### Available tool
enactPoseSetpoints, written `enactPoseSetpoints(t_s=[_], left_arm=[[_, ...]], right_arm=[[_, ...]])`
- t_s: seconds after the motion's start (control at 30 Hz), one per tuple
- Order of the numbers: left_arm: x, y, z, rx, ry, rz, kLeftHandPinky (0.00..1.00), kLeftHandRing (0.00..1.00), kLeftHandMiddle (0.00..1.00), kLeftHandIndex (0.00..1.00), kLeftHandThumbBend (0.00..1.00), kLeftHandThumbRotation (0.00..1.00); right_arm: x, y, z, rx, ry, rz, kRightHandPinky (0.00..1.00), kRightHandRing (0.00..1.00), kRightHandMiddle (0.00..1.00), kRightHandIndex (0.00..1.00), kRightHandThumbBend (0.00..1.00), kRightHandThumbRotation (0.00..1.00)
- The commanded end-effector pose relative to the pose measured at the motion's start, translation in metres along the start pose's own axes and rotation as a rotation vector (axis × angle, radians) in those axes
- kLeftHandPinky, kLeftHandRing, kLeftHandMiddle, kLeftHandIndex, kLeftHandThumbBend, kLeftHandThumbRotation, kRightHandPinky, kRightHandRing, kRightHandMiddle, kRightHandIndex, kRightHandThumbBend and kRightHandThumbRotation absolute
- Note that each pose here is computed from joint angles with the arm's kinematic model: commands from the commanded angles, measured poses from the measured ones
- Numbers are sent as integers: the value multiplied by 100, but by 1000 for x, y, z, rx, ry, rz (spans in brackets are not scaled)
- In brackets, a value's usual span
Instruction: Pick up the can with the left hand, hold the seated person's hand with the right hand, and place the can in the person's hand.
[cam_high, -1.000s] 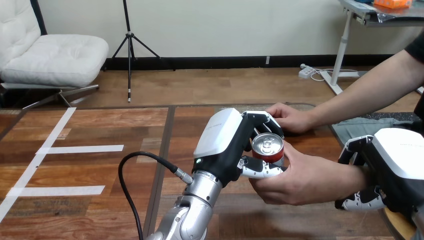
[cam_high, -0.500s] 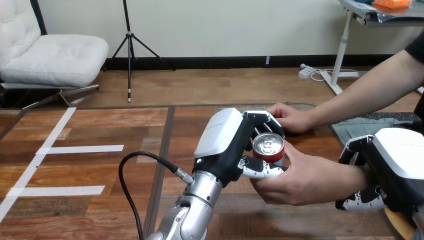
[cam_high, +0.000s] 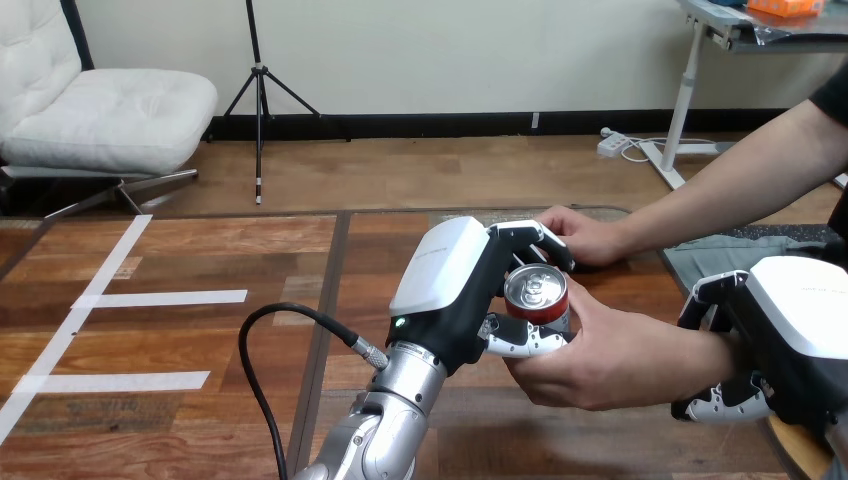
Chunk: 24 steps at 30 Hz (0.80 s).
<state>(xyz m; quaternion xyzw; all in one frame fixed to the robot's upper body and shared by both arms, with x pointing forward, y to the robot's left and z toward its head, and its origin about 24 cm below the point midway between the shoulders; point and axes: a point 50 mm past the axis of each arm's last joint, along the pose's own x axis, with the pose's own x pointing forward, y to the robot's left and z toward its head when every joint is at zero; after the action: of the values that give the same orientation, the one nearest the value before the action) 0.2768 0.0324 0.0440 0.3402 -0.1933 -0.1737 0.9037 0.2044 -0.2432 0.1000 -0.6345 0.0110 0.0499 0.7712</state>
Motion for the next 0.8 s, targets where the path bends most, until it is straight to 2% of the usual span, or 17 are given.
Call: enactPoseSetpoints(t_s=[0.0, 0.4, 0.77], left_arm=[[14, 7, 17, 15, -89, 34, 44, 53, 58, 59, 80, 0], [13, 8, 15, 18, -83, 33, 45, 54, 60, 61, 83, 0], [12, 8, 14, 22, -75, 23, 52, 62, 67, 66, 84, 1]], right_arm=[[7, -15, 13, 26, -67, -80, 26, 33, 42, 48, 78, 0], [7, -15, 14, 25, -76, -83, 26, 33, 42, 48, 78, 0], [6, -16, 15, 27, -75, -85, 24, 31, 41, 48, 79, 0]])
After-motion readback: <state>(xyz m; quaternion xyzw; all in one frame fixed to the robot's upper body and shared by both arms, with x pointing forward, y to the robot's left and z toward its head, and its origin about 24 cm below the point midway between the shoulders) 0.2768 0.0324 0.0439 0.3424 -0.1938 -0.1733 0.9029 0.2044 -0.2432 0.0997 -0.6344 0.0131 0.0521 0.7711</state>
